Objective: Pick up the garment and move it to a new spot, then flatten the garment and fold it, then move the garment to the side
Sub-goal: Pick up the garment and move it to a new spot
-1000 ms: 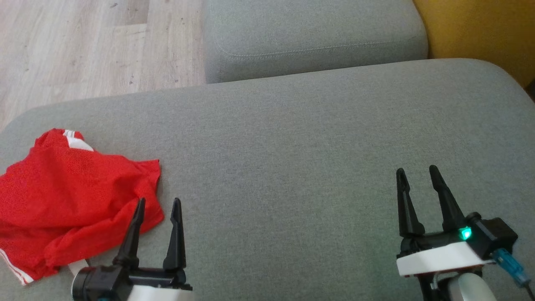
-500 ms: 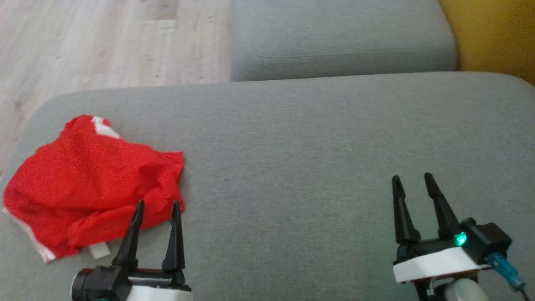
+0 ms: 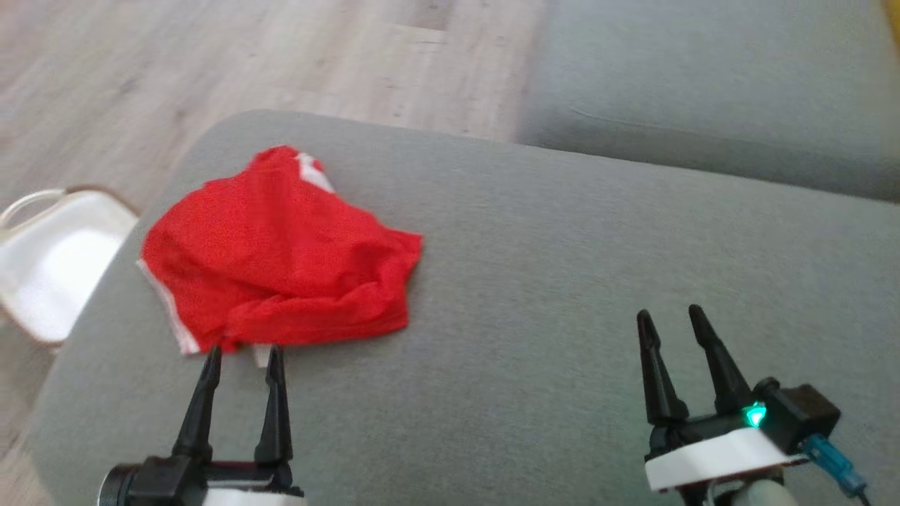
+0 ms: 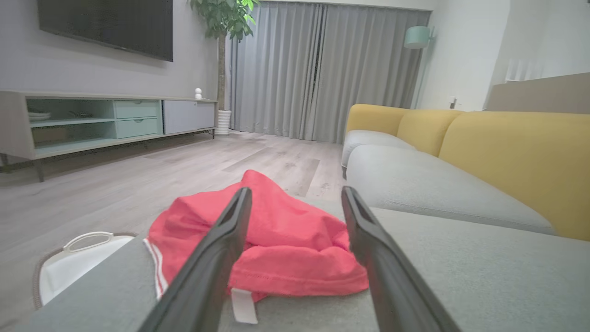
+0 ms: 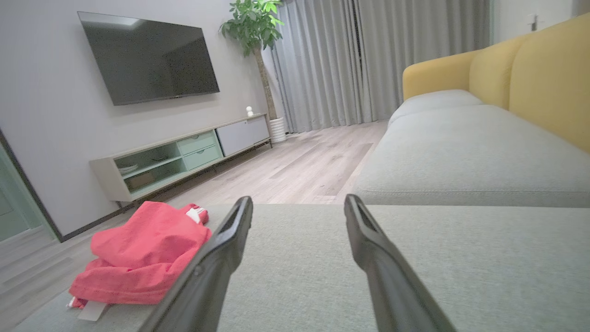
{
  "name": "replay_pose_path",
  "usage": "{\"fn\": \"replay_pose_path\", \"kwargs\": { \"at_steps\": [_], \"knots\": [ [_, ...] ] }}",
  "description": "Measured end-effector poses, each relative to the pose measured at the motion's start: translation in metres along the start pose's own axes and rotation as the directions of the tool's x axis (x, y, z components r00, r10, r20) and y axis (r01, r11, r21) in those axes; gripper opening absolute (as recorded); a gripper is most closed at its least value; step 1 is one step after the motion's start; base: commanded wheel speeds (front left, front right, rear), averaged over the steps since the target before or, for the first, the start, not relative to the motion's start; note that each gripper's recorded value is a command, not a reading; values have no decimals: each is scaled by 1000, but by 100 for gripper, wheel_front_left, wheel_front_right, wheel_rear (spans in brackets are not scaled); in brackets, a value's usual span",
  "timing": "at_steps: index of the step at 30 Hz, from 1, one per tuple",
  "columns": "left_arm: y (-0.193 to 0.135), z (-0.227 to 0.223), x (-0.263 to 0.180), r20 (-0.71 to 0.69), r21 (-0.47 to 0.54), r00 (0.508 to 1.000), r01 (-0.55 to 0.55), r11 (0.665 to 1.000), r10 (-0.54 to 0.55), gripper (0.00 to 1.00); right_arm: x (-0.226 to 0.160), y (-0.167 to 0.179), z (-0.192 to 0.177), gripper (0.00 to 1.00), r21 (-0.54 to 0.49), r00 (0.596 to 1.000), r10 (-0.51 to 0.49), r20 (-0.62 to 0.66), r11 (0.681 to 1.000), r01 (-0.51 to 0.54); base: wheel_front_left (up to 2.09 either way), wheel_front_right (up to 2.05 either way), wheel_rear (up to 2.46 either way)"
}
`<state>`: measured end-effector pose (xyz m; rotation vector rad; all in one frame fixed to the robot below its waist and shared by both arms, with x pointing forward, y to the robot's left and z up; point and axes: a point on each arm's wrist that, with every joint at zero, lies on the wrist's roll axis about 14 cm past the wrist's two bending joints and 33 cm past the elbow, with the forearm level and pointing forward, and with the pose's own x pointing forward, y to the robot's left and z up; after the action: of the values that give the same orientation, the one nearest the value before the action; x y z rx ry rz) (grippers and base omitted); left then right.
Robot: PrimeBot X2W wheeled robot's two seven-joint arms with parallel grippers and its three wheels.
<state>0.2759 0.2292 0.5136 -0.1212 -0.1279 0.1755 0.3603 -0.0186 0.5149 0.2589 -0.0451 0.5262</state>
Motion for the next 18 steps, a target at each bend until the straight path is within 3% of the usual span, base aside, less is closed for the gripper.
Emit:
{"fn": "replay_pose_path", "kwargs": {
  "at_steps": [9,18],
  "knots": [
    [40,4,-31,12,11,990,-142,990,142,100,13,40,-10,100,24,991,129,-33,991,-128,0,0,0],
    [59,5,-25,6,63,987,-162,985,162,100,11,32,-15,100,27,993,107,-45,994,-106,0,0,0]
  ]
}}
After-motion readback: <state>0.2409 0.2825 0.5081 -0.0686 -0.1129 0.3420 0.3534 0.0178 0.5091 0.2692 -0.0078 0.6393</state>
